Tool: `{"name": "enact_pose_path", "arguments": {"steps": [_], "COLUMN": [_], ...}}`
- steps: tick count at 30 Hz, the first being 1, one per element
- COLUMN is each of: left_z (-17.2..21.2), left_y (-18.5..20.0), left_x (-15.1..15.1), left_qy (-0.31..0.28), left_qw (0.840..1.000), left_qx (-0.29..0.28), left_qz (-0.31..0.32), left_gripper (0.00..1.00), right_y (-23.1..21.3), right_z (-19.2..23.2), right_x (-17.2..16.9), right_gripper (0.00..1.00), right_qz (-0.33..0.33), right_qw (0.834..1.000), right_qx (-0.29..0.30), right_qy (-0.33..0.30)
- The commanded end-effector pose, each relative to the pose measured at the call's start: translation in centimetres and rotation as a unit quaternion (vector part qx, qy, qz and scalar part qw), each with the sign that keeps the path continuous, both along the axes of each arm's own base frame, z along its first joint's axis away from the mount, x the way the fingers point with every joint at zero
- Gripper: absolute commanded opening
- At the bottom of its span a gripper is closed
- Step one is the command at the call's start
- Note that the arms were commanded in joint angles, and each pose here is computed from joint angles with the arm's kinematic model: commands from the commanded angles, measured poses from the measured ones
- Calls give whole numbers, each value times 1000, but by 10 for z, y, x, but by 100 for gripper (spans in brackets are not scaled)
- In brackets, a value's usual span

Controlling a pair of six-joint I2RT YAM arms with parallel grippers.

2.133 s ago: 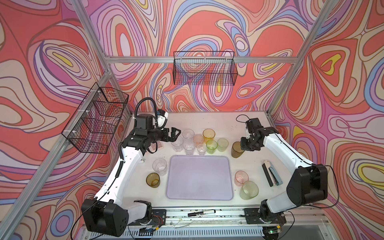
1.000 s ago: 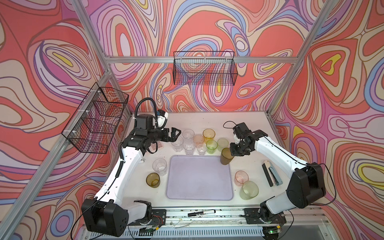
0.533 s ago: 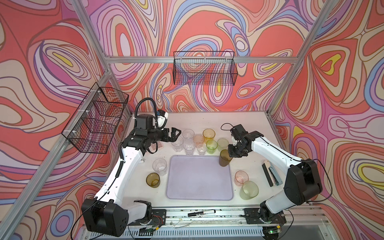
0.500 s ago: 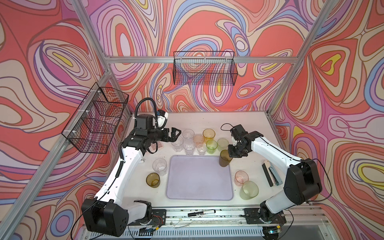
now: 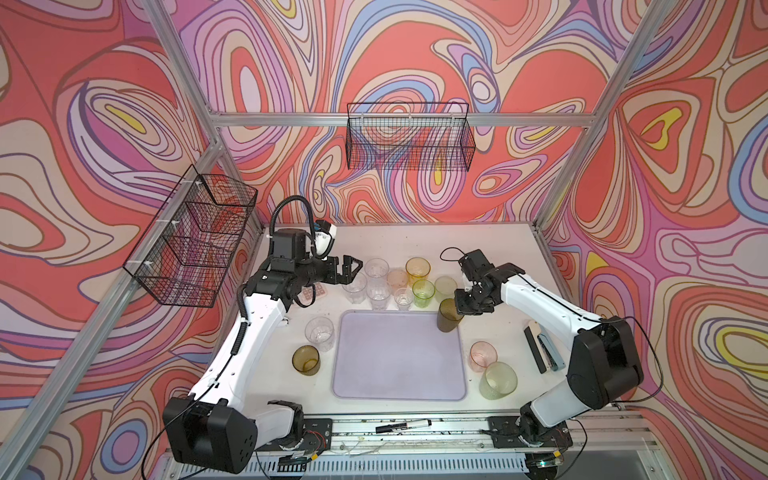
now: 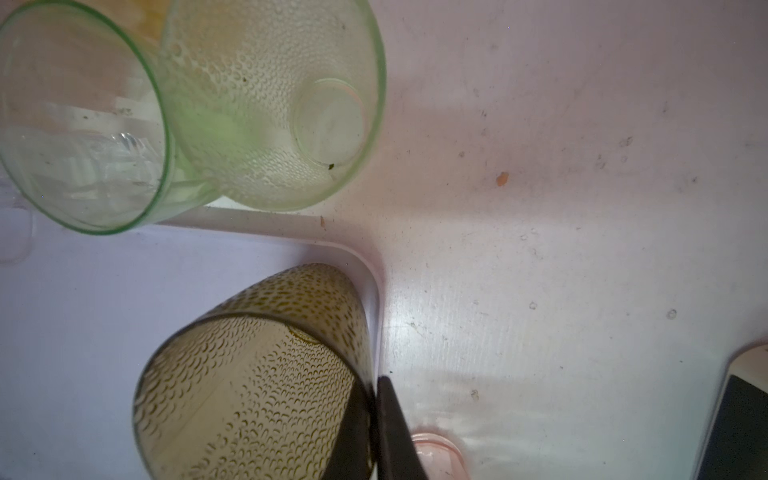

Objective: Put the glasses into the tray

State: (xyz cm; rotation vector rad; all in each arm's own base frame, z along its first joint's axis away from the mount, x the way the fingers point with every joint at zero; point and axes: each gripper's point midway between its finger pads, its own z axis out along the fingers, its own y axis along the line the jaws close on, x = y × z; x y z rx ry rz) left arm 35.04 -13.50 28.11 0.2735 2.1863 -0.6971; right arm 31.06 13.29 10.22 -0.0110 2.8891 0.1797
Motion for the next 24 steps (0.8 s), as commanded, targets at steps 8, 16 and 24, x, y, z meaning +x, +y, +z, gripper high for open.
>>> {"name": "enact_pose_path", "arguments": {"steps": [8,16,24], "left_z": [-3,-4,-4], "left_y": [-2,-2,-2], "left_x": [-2,-2,-3], "left_qy": [8,9,10], "left_qw": [1000,1000,1000], "left_qx": [-7,-8,-10], "left_qz": [-7,-8,-9], "left_gripper": [100,100,100], "right_y": [-2,-1,-3], "right_z": [-2,4,14], "right_x": [-4,-4,-6], "right_gripper": [9,16,26], "right_qz": [-4,-3,0], "right_qw": [1000,1000,1000], "right_qx": [-10,-8,-14], "right_qy": [1,-4,-5]}}
